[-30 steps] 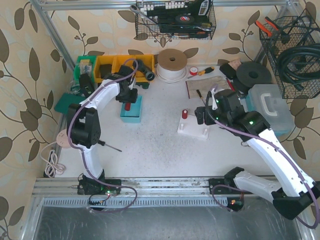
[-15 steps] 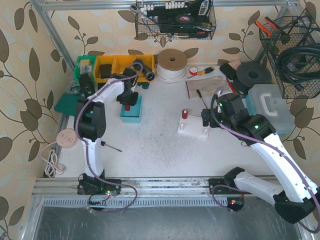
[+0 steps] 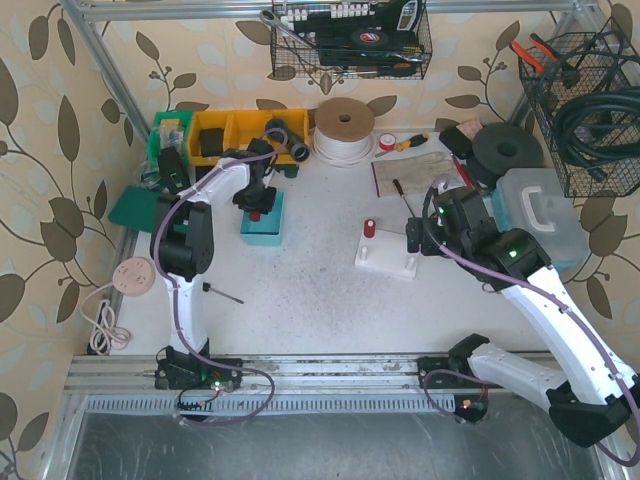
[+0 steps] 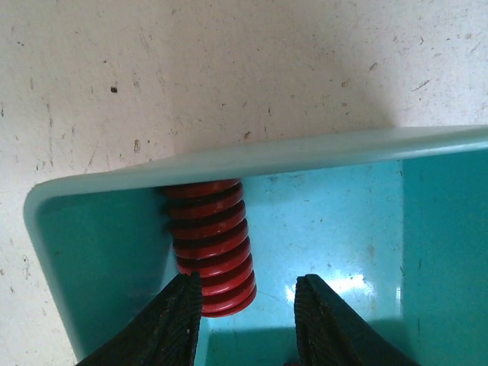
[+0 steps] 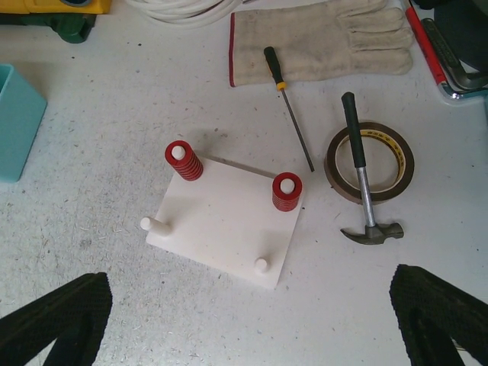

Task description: Install the large spring

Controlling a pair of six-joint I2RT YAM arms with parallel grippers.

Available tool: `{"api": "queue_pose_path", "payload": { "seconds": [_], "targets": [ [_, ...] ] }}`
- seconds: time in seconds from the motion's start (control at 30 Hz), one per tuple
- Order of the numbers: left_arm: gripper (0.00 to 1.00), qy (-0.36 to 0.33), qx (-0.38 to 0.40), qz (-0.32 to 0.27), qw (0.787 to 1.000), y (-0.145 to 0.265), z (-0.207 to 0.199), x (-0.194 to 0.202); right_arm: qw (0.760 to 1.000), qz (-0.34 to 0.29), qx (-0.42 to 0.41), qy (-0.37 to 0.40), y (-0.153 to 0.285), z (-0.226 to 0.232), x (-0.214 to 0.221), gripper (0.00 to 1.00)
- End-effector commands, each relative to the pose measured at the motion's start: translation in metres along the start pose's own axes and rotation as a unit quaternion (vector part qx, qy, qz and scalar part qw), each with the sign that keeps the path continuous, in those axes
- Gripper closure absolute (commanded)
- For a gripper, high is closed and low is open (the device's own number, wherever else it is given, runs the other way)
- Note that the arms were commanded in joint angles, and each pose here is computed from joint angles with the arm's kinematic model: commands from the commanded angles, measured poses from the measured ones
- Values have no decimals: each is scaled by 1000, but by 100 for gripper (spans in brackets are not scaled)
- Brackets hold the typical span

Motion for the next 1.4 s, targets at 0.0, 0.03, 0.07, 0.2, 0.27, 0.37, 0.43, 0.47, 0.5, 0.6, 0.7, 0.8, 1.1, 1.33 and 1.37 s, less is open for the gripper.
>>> {"api": "queue_pose_path", "payload": {
  "seconds": [0.0, 0.03, 0.07, 0.2, 0.27, 0.37, 0.43, 0.47, 0.5, 0.6, 0.7, 0.8, 1.1, 1.33, 1.37],
  "targets": [
    [61, -8, 3, 11, 1000, -4, -3, 5, 1000, 8, 19, -5, 0, -6, 4, 2],
    [61, -7, 6, 12, 1000, -5, -4, 6, 1000, 7, 20, -6, 0, -6, 4, 2],
    [61, -7, 9, 11, 1000, -6, -5, 6, 1000, 6, 23, -6, 0, -7, 3, 2],
    [61, -3, 23, 9, 1000, -4, -10, 5, 1000, 5, 27, -4, -1, -8, 2, 3],
    [61, -5, 32, 7, 999, -1, -16, 5, 1000, 6, 28, -4, -1, -7, 1, 3],
    [61, -7, 51, 0, 999, 7, -23, 3, 1000, 6, 29, -2, -2, -7, 1, 3],
    [61, -5, 54, -11, 998, 14, -24, -1, 1000, 6, 31, -1, -3, -8, 0, 3],
    [61, -5, 52, -18, 998, 18, -23, -4, 999, 7, 31, -1, -4, -7, 0, 3],
    [61, -4, 44, -24, 999, 21, -20, -6, 1000, 8, 31, 0, -4, -7, 0, 3],
    [61, -6, 9, -35, 999, 22, -9, -8, 1000, 8, 29, 1, -5, -6, -1, 3],
    [60, -14, -15, -29, 999, 14, -3, -6, 1000, 8, 30, 3, -5, -6, -2, 3],
    [60, -19, -28, -18, 999, 4, 1, -1, 999, 8, 33, 4, -4, -7, -1, 3],
    [60, -25, -29, 22, 999, -28, -2, 12, 999, 9, 40, 5, -1, -12, 2, 3],
    [60, -18, 3, 9, 1000, -11, -15, 11, 999, 15, 40, 4, -4, -11, 4, 3],
    [60, -16, 12, -2, 1000, -2, -18, 7, 999, 17, 39, 4, -5, -10, 4, 3]
  ]
}}
Point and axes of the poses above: each gripper's point midway between its finger pads, its own y axis back along the fingers, its own z axis along the line the jaws close on, x = y × z, the point moved 2 cm from there along y, back along the fingers, and after that the axes turned 8 degrees about y, right-handed, at the moved point
